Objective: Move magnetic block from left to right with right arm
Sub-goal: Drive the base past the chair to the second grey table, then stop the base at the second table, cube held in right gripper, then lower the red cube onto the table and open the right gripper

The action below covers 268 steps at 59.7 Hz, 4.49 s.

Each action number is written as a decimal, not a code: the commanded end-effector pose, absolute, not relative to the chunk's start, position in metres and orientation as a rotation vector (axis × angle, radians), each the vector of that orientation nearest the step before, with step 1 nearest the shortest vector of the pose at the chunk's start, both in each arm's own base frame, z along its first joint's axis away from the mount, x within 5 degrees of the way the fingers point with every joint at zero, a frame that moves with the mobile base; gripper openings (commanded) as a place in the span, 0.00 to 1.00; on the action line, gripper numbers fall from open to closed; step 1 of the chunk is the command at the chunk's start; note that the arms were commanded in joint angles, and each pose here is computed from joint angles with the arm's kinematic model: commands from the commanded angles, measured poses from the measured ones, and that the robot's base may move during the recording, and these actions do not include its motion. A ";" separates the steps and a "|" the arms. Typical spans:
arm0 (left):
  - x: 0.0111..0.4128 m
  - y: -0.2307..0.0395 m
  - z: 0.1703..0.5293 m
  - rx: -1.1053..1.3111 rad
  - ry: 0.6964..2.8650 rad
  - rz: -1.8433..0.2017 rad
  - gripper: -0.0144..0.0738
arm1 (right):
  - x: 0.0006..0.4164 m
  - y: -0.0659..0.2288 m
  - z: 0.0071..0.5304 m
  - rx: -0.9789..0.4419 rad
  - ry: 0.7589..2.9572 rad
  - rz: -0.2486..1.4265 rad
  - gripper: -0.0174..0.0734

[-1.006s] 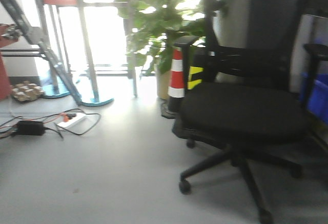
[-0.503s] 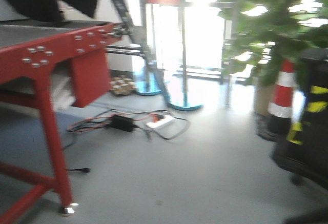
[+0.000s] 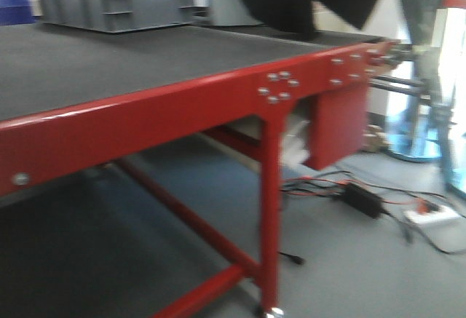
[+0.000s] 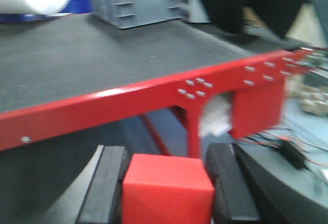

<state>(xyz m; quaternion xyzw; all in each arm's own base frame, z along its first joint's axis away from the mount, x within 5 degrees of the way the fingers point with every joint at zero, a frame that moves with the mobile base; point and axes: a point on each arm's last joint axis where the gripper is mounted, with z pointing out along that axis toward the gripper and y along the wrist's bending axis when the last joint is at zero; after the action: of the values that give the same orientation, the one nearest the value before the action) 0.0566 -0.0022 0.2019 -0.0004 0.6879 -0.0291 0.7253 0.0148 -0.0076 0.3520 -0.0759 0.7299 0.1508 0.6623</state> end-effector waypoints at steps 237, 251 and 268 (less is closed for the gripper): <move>0.055 -0.002 0.208 -0.003 1.425 -0.074 0.03 | 0.347 0.233 0.290 -0.775 2.403 0.313 0.44; 0.055 -0.002 0.208 -0.003 1.425 -0.074 0.03 | 0.359 0.240 0.266 -0.779 2.433 0.303 0.44; 0.055 -0.002 0.208 -0.003 1.425 -0.074 0.03 | 0.361 0.240 0.266 -0.769 2.415 0.306 0.77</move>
<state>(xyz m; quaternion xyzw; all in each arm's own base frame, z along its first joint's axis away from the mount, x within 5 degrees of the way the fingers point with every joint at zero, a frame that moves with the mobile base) 0.0566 -0.0022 0.2019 -0.0004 0.6879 -0.0291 0.7253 0.3601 0.2401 0.2269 -0.2919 0.9251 0.0959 0.2231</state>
